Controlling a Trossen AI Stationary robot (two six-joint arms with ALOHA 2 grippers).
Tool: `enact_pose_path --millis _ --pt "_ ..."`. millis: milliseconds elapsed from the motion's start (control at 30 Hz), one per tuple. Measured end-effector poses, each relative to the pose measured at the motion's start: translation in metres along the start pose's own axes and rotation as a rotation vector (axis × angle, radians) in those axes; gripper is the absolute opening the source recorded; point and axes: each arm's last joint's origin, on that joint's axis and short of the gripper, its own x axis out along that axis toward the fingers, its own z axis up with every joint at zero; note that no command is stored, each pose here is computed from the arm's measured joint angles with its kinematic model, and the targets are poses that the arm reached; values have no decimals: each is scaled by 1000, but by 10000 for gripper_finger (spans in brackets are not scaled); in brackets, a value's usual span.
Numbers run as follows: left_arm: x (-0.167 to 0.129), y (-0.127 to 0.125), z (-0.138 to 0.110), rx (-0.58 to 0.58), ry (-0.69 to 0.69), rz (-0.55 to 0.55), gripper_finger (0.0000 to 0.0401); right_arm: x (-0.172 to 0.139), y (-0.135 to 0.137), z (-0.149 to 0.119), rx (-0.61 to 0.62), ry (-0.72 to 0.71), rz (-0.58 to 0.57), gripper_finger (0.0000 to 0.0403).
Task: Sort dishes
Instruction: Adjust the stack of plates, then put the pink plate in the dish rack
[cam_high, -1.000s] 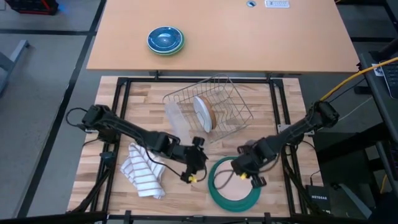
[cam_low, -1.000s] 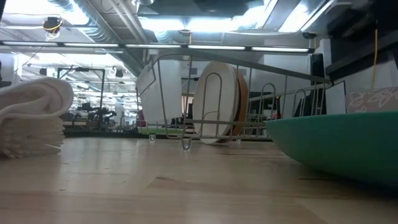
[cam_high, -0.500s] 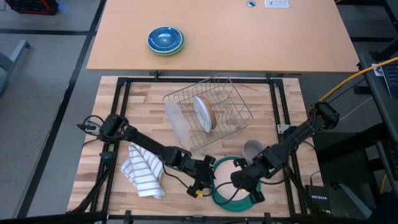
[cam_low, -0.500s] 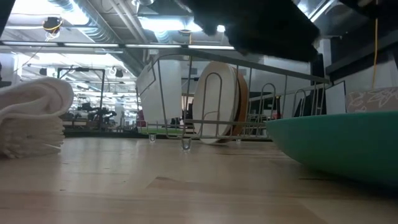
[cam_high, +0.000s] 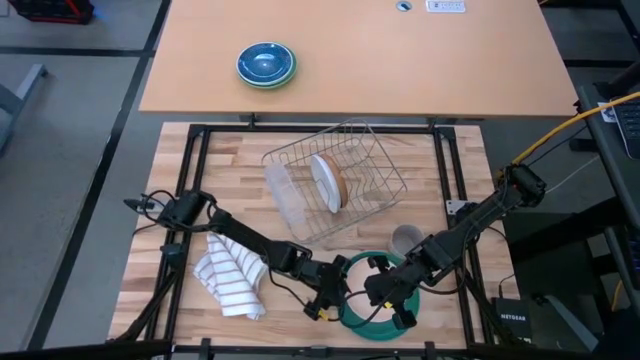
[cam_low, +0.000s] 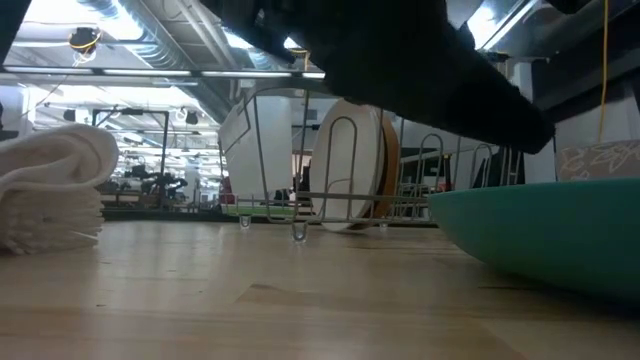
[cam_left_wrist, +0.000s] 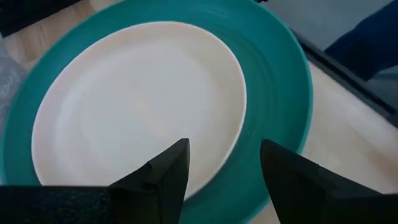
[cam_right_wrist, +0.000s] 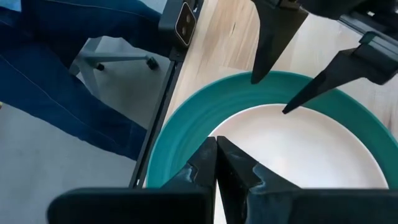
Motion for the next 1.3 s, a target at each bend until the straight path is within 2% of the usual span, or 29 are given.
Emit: enact_pose_path --millis 367,667,833,1133,1200,1300 --pt "-1 -8 -11 26 126 -35 186 0 0 0 0 -4 -10 14" --pt "-2 -27 -14 29 194 -78 186 0 0 0 0 -4 -10 14" --pt "-4 -34 -3 54 168 -88 186 0 0 0 0 -4 -10 14" --pt "-8 -29 16 100 119 -36 186 0 -1 0 2 -17 -40 14" --pt "-8 -28 19 106 119 -8 186 0 -2 1 49 -33 -73 14" --pt "-9 -25 22 109 119 35 186 0 -5 0 214 -66 -146 14"
